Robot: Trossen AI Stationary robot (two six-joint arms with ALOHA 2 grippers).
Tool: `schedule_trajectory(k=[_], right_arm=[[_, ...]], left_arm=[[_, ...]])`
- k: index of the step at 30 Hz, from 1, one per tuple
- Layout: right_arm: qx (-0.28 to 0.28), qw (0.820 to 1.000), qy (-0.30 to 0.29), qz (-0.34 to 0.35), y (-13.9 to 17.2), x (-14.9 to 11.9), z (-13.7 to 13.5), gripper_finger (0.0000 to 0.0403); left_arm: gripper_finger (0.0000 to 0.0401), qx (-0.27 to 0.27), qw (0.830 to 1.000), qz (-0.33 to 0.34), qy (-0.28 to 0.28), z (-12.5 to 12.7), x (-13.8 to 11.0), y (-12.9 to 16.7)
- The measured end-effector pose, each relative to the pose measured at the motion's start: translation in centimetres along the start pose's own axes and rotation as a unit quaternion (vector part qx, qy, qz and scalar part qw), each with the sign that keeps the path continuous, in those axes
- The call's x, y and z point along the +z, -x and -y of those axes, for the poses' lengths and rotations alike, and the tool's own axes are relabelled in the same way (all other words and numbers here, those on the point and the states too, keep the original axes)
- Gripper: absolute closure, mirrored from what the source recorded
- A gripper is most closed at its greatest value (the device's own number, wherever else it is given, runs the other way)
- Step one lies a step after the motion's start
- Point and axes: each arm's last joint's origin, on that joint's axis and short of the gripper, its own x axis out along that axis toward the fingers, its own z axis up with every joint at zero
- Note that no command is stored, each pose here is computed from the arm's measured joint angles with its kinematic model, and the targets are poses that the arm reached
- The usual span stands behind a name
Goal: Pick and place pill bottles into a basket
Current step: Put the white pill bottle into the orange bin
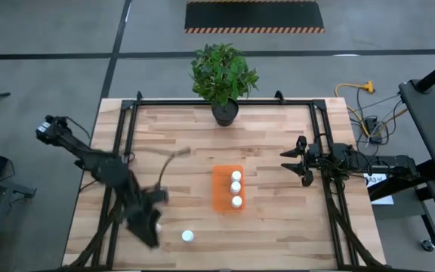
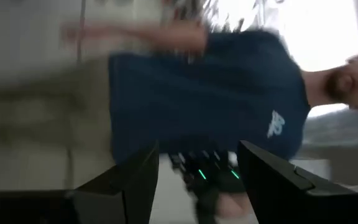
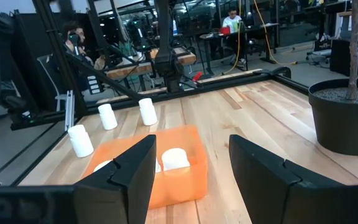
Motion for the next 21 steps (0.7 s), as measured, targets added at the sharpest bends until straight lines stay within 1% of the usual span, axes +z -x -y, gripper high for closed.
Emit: schedule_trajectory(k=[2, 4, 7, 10, 12, 15, 18, 21], right_arm=[[0.0, 1.0, 0.0, 0.0, 0.0, 0.0, 0.0, 0.0211], [0.0, 1.0, 0.0, 0.0, 0.0, 0.0, 0.0, 0.0211], [0.0, 1.0, 0.0, 0.0, 0.0, 0.0, 0.0, 0.0211], [0.0, 1.0, 0.0, 0.0, 0.0, 0.0, 0.0, 0.0211], [0.0, 1.0, 0.0, 0.0, 0.0, 0.0, 0.0, 0.0211], [0.0, 1.0, 0.0, 0.0, 0.0, 0.0, 0.0, 0.0211], [0.0, 1.0, 0.0, 0.0, 0.0, 0.0, 0.0, 0.0211], [0.0, 1.0, 0.0, 0.0, 0.0, 0.0, 0.0, 0.0211]], left_arm=[[0.0201, 0.007, 0.997, -0.032, 0.075, -0.4, -1.2, -1.2], [0.0201, 0.017, 0.989, -0.045, 0.138, -0.6, -2.3, -2.2], [0.0201, 0.028, 0.983, -0.032, 0.18, -1.1, -3.5, -3.3], [0.0201, 0.043, 0.977, 0.013, 0.207, -1.7, -3.9, -4.0], [0.0201, 0.063, 0.976, 0.036, 0.207, -2.3, -4.1, -4.2], [0.0201, 0.069, 0.98, 0.043, 0.183, -2.6, -4.2, -4.4], [0.0201, 0.046, 0.986, 0.038, 0.158, -2.2, -4.3, -4.5], [0.0201, 0.022, 0.988, 0.039, 0.15, -1.7, -4.2, -4.6]])
